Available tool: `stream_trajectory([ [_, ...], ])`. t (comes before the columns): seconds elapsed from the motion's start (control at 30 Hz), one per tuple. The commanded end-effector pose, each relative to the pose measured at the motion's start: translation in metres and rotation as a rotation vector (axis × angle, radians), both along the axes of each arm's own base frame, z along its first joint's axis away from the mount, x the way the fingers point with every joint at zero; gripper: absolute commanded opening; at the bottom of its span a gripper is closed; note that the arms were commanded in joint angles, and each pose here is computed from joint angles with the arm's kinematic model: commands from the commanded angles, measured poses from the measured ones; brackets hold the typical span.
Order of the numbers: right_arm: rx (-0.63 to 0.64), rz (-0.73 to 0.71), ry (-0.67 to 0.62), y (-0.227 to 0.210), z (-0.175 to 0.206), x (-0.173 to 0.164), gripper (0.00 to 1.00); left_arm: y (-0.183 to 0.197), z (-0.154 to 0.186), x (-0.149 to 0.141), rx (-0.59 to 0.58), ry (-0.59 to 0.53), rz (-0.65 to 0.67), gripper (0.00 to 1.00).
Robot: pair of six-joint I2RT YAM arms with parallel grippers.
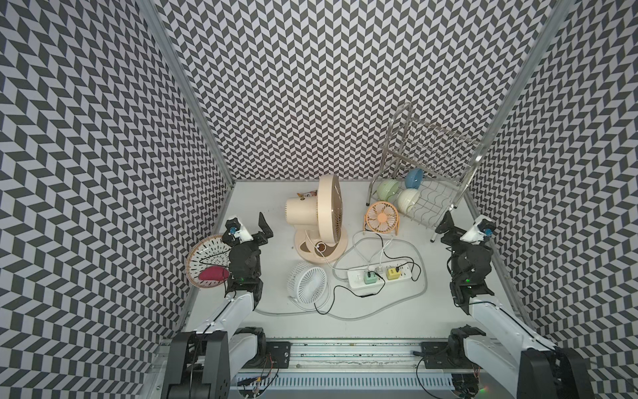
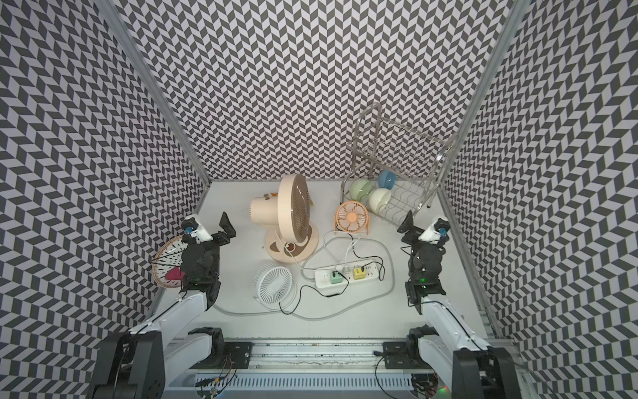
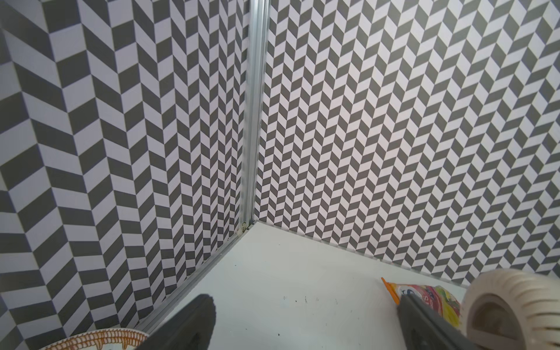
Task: Unplug the desk fan from the power strip
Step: Adjust the socket at the center of the board.
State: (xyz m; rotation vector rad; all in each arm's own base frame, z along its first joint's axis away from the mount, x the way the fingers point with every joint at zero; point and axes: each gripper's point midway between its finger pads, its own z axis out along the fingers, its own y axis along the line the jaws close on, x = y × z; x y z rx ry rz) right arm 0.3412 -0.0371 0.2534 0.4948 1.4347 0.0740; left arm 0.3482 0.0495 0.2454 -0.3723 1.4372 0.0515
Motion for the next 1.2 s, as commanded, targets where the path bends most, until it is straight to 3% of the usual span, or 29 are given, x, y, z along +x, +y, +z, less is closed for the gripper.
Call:
stream_trajectory([
  [0.0,0.176,0.002,0.182,0.003,-0.032,-0.003,1.00,0.024,0.000,-0.009,-0.237,-0.001,0.137,1.00],
  [0.07,0.186,0.088,0.257,0.018,-0.035,-0.005,1.00,0.042,-0.005,-0.018,-0.399,-0.019,0.251,1.00],
  [0.13,0.185,0.175,0.318,0.033,-0.035,-0.009,1.00,0.043,-0.002,-0.020,-0.443,-0.019,0.250,1.00],
  [0.33,0.264,0.323,0.441,0.061,-0.041,-0.037,1.00,-0.017,0.034,-0.010,-0.418,-0.037,-0.134,1.00],
  [0.57,0.383,0.497,0.607,0.111,-0.061,-0.071,0.98,-0.117,0.077,-0.040,-0.201,-0.104,-0.551,1.00],
  [0.77,0.426,0.674,0.755,0.182,-0.076,-0.101,0.99,-0.223,0.082,-0.084,0.011,-0.047,-0.953,0.97],
  [0.93,0.455,0.743,0.879,0.215,-0.102,-0.125,0.99,-0.284,0.063,-0.127,0.100,-0.001,-1.206,0.97],
  [1.17,0.562,0.655,0.926,0.211,-0.127,-0.129,0.88,-0.340,0.003,-0.163,0.224,0.145,-1.402,0.96],
])
